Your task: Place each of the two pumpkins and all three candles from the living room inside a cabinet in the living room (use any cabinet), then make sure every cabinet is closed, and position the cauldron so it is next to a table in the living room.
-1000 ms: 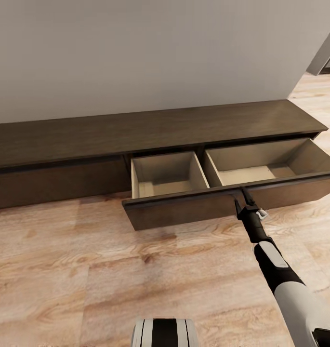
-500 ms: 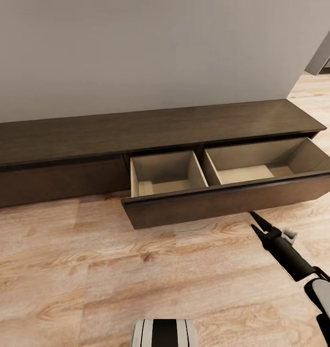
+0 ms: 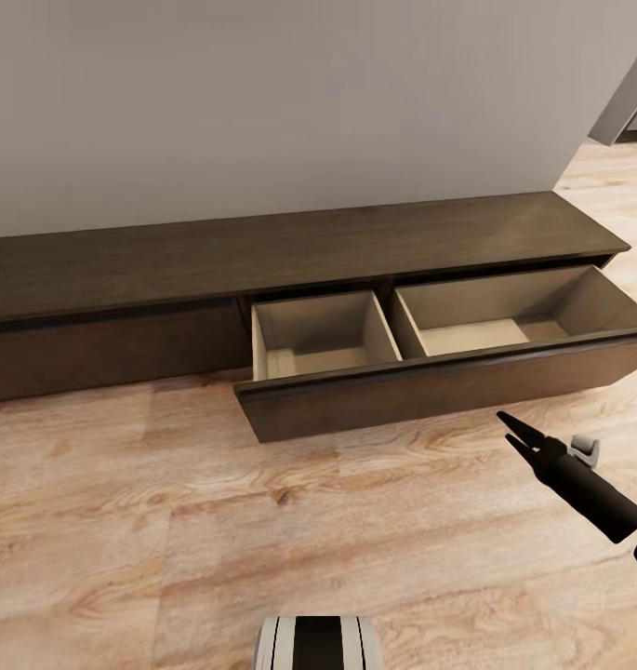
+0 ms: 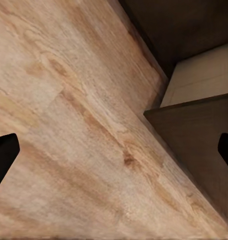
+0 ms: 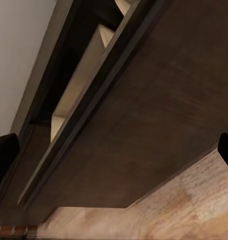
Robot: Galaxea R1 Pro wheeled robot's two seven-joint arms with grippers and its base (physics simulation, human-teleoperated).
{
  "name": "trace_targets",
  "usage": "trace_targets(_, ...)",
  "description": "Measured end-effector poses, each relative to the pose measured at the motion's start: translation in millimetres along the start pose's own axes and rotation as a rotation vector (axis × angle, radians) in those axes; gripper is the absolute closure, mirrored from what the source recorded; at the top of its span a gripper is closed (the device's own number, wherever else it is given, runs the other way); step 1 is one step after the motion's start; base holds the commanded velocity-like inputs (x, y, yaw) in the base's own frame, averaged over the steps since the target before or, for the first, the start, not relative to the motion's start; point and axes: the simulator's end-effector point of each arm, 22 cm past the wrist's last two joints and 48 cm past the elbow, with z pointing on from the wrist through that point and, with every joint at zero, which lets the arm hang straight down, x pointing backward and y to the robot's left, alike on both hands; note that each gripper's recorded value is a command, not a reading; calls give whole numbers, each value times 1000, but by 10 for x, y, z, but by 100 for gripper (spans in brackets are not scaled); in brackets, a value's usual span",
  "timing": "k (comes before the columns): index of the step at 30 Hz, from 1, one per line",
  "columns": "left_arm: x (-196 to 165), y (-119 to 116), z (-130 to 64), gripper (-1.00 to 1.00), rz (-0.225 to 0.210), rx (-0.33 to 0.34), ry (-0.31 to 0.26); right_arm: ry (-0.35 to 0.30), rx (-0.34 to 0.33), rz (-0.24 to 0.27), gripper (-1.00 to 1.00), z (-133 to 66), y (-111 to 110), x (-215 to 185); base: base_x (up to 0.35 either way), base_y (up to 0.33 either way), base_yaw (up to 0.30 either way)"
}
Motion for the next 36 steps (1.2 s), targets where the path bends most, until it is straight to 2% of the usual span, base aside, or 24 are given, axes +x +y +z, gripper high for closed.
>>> trace_targets(4,5,-50,3,-100,-1,23,1,6,-10,-18,-100,0,22,12,0,0,0)
trace_targets(12,5,-50,3,-100,-1,23,1,18,-30,-54,-100,-1,65,41,0,0,0)
trace_targets(19,5,-50,3,-100,-1,23,1,28,-9,-85,-100,-1,17,63,0,0,-3)
trace_targets(21,-19,-24,-11,-100,-12,11,-8,30,-1,-96,-100,-9,17,45,0,0,-112)
trace_targets(30,25,92,3,-100,-35,-38,7,52,13,-58,-100,-20,23,68,0,0,-227)
trace_targets(31,39,97,11,-100,-36,-41,11,24,-1,47,-100,-19,60,7,0,0,-265)
trace_targets(36,81,90,42,-100,-40,-41,21,24,-5,58,-100,-22,73,10,0,0,-269)
